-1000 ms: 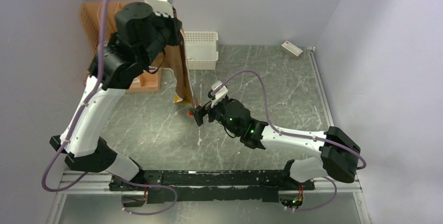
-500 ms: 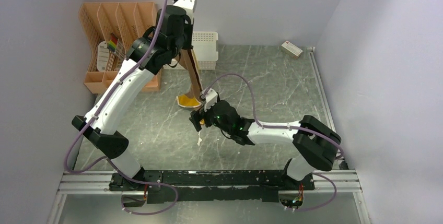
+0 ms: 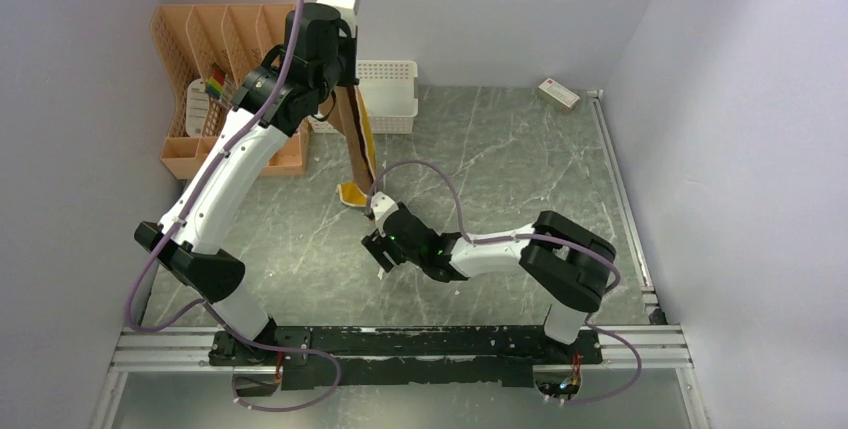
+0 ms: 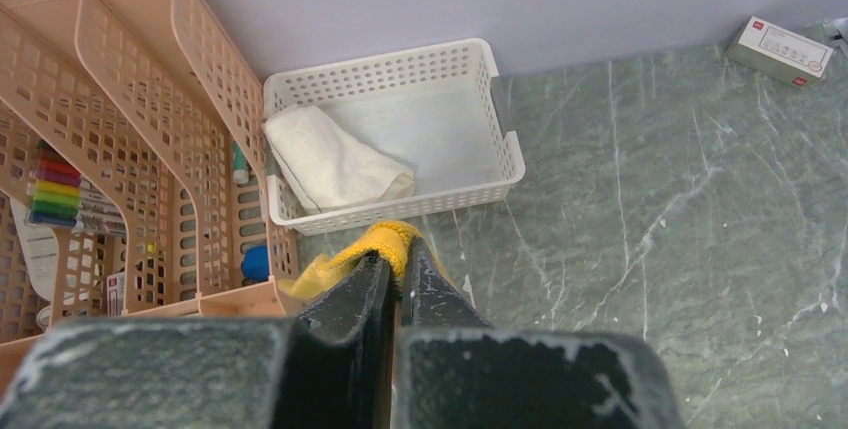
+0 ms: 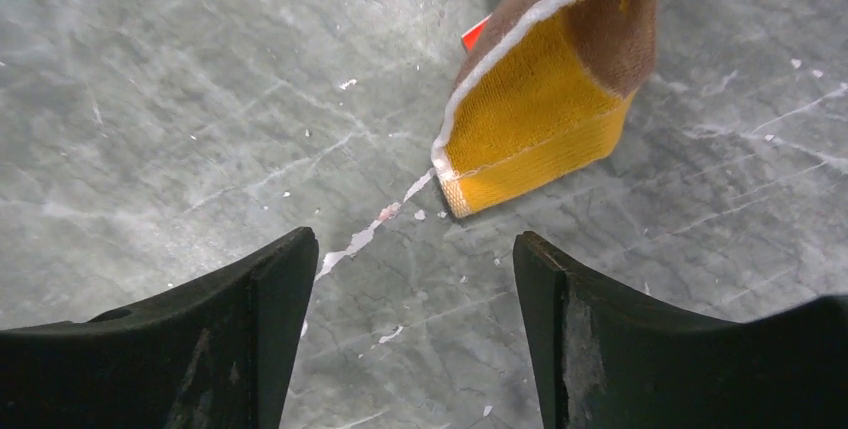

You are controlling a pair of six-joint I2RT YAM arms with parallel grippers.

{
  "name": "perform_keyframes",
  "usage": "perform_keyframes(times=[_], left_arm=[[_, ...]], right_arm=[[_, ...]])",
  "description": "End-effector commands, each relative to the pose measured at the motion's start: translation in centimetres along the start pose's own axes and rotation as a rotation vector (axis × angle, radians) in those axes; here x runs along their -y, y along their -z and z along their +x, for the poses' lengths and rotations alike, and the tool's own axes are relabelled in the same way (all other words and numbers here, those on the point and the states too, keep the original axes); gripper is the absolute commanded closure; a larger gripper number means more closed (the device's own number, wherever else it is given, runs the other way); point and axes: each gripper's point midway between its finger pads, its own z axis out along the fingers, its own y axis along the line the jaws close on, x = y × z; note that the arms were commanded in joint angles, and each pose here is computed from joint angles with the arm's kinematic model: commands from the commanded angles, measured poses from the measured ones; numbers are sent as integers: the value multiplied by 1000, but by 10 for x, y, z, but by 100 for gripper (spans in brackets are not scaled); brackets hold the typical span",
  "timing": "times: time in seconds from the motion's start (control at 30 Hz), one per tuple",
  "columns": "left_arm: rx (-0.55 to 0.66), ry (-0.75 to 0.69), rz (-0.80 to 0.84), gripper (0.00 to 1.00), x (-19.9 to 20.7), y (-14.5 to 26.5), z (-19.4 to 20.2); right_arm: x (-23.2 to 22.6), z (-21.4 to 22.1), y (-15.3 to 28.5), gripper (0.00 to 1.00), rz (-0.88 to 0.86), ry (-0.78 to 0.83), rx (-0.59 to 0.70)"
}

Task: Roll the towels
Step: Pick up the towel at the center of the board, then flatten out the towel at the center of the board.

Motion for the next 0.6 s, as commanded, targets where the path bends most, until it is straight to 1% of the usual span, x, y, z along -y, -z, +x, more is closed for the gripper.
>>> perform_keyframes(times=[0.0,0.07,0.3,0.37,0.43,0.5,0.57], left_arm=[[54,25,18,93,-7,6,-15],[51,27,20,93,-8,6,-14],[52,36,23,93,-13,6,-15],[52,37,23,93,-14,5,-16],[53,38,23,93,-15,6,-17],[53,37,20,93,-17,6,-17],[54,38,16,93,-20,6,-17]], right_arm=[[0,6,-9,30,10,41,-39],[0,10,-13,34,16,60,-54],[-1,16,-29,36,27,99,-91],[0,19,-34,38,36,105,-107],[1,23,-38,42,39,104,-123],[2,28,-40,49,29,79,-136],[6,34,-41,52,33,51,-148]])
